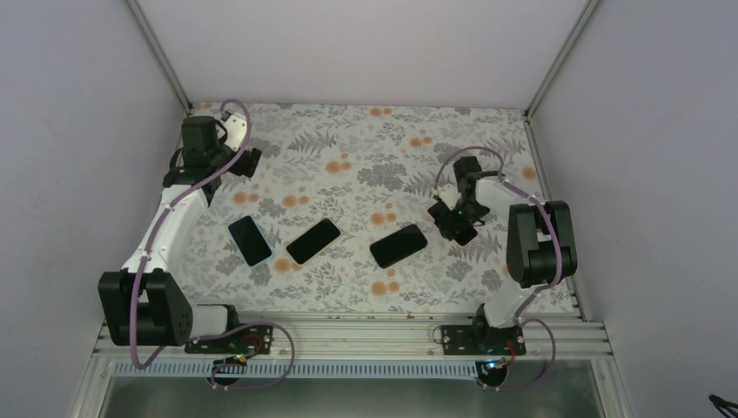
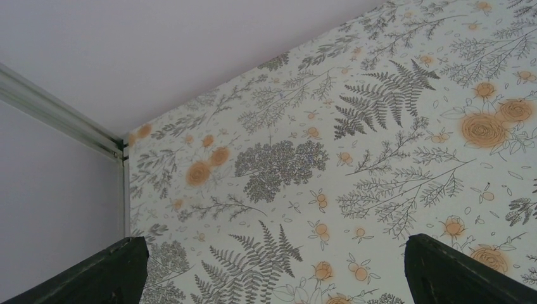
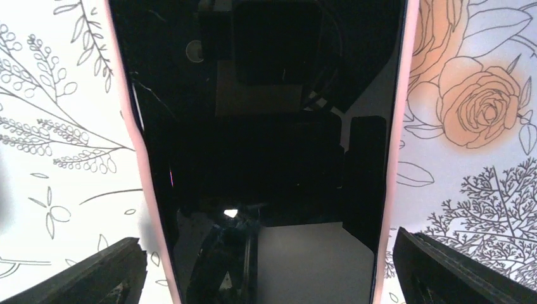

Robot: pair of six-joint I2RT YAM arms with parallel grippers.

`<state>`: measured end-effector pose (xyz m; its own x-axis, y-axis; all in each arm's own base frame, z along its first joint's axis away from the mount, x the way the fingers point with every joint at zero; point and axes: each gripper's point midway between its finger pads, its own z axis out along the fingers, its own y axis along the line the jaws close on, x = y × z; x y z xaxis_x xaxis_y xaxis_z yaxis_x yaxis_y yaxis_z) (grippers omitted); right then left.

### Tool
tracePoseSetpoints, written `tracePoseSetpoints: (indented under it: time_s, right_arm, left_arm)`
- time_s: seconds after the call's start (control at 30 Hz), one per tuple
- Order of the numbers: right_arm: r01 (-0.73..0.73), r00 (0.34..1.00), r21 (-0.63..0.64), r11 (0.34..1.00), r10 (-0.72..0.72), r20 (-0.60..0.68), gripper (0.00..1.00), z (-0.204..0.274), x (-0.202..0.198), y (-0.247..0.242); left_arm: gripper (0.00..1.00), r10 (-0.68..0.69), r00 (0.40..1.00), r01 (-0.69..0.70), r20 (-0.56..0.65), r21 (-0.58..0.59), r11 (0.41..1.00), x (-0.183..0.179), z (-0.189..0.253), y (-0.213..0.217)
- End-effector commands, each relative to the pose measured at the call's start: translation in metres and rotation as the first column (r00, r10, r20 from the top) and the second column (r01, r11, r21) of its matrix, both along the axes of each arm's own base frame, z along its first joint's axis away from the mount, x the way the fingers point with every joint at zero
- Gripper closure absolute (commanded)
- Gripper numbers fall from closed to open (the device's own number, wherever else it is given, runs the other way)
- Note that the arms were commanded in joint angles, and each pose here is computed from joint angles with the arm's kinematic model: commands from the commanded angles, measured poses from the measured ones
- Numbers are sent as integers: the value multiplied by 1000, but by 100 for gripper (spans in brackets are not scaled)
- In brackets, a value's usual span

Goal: Take the phone out of the phone case

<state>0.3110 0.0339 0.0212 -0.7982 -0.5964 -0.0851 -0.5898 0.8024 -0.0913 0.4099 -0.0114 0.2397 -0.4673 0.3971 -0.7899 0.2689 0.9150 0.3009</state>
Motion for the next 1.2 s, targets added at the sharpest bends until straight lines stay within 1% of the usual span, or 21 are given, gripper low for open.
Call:
tracePoseSetpoints:
  time_s: [0.0, 0.17, 0.3, 0.43, 0.5, 0.57, 0.63, 0.7, 0.8, 0.93, 1.03, 1.17]
  right_arm:
    - [-10, 1000, 4, 1000, 10, 14, 0, -3, 9, 1]
    - [-15, 1000, 4, 1000, 15, -20, 0, -13, 3, 1]
    - [-22, 1000, 9, 1000, 22, -13, 12, -15, 1, 1]
    - [-16, 999, -1, 1000, 16, 34, 30, -10, 5, 2]
    - [-28, 997, -8, 1000, 28, 71, 32, -2, 8, 6]
    - [-49, 991, -7, 999, 50, 127, 32, 16, 12, 13]
    - [-85, 980, -5, 996, 84, 182, 29, 34, 14, 25]
    - [-120, 964, -1, 993, 117, 237, 29, 53, 18, 40]
    - [-161, 932, 8, 987, 150, 331, 27, 89, 29, 66]
    - [-210, 897, 37, 977, 177, 405, 26, 120, 41, 101]
    - [-236, 882, 35, 971, 199, 427, 26, 126, 48, 121]
    - [-281, 852, 11, 960, 244, 463, 26, 123, 58, 142]
  left_arm:
    - [0, 10, 1000, -10, 16, 10, 1000, 4, 4, 2]
    - [0, 3, 1000, -3, 17, 11, 1000, 4, 3, 1]
    - [0, -29, 1000, 29, 8, -9, 1000, 4, 3, -5]
    - [0, -88, 996, 87, -18, -43, 995, 7, 3, -21]
    - [0, -131, 991, 128, -37, -73, 989, 9, 4, -32]
    - [0, -218, 974, 208, -68, -124, 970, 9, 5, -52]
    - [0, -333, 935, 306, -121, -198, 931, 8, -1, -80]
    - [0, -450, 876, 391, -173, -289, 874, 5, -4, -110]
    - [0, -583, 773, 447, -248, -438, 780, 3, -12, -148]
    - [0, -696, 661, 443, -281, -603, 663, 3, -20, -181]
    - [0, -735, 608, 413, -300, -671, 615, 3, -30, -197]
    - [0, -781, 553, 383, -291, -743, 549, -3, -34, -218]
